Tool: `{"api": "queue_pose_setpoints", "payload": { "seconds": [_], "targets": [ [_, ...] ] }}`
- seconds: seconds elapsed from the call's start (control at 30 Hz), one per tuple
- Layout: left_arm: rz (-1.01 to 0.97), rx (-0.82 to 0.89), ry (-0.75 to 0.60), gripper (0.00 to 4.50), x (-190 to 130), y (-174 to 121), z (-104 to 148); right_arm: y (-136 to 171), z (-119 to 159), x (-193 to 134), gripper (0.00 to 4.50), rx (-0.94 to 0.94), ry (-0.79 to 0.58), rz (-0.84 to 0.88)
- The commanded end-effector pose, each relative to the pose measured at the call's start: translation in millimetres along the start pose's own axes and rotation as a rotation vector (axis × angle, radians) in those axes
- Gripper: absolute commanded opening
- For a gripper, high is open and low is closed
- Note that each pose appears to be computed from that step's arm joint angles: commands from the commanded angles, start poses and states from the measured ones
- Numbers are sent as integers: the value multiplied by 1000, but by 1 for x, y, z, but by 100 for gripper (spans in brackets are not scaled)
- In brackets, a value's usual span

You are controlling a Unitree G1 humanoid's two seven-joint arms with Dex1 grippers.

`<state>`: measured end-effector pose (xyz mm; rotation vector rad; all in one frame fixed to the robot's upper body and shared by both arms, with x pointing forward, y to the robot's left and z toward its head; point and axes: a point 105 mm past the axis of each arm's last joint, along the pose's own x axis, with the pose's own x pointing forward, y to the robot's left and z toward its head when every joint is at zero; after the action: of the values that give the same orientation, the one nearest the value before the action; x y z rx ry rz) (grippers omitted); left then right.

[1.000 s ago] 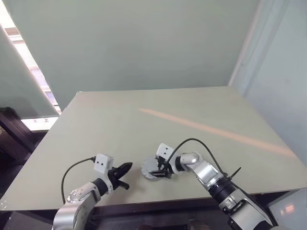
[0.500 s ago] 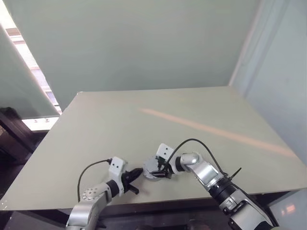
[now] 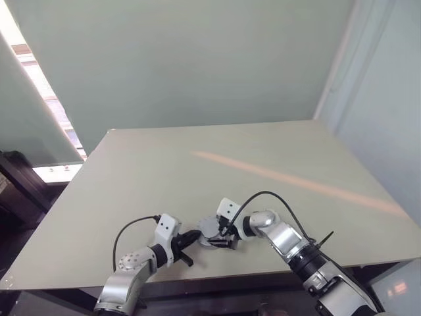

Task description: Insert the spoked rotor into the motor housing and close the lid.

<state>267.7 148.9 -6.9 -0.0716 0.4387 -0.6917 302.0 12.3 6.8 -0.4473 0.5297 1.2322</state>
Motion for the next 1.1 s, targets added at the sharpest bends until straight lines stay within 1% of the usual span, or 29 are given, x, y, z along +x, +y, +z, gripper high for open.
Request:
{"api": "queue_pose_setpoints", "payload": {
  "seconds": [0.03, 0.17, 0.27, 0.37, 0.47, 0.53, 0.6, 0.67, 0.73, 0.8, 0.9, 1.1],
  "targets": [
    [-1, -1, 54, 0, 0, 0, -12, 3, -6, 0, 448, 25, 19, 16],
    [-2, 0, 54, 0, 0, 0, -12, -3, 4, -3, 448, 80, -42, -2],
    [-5, 0, 55, 0, 1, 0, -12, -11, 20, -9, 448, 180, -146, -18],
    [-11, 1, 57, 0, 2, -2, -12, -12, 33, -18, 448, 329, -252, 45],
    [-14, 1, 57, 0, 3, -2, -12, -23, 44, -31, 448, 538, -368, 75],
    [-17, 2, 57, 0, 4, -3, -12, -31, 46, -38, 448, 662, -401, 84],
    [-20, 4, 57, 0, 5, -3, -11, -44, 34, -44, 448, 867, -385, 60],
    [-21, 5, 57, 0, 5, -3, -11, -53, 22, -46, 448, 1008, -356, 26],
    [-23, 6, 57, 0, 5, -3, -10, -56, 10, -47, 448, 1105, -321, 7],
    [-24, 7, 57, 0, 6, -3, -10, -56, 1, -46, 448, 1168, -292, 4],
    [-27, 10, 55, 0, 6, -4, -9, -49, -11, -43, 448, 1270, -248, 43],
    [-29, 15, 58, 0, 6, -3, -8, -35, -14, -34, 448, 1359, -238, 126]
  ]
}}
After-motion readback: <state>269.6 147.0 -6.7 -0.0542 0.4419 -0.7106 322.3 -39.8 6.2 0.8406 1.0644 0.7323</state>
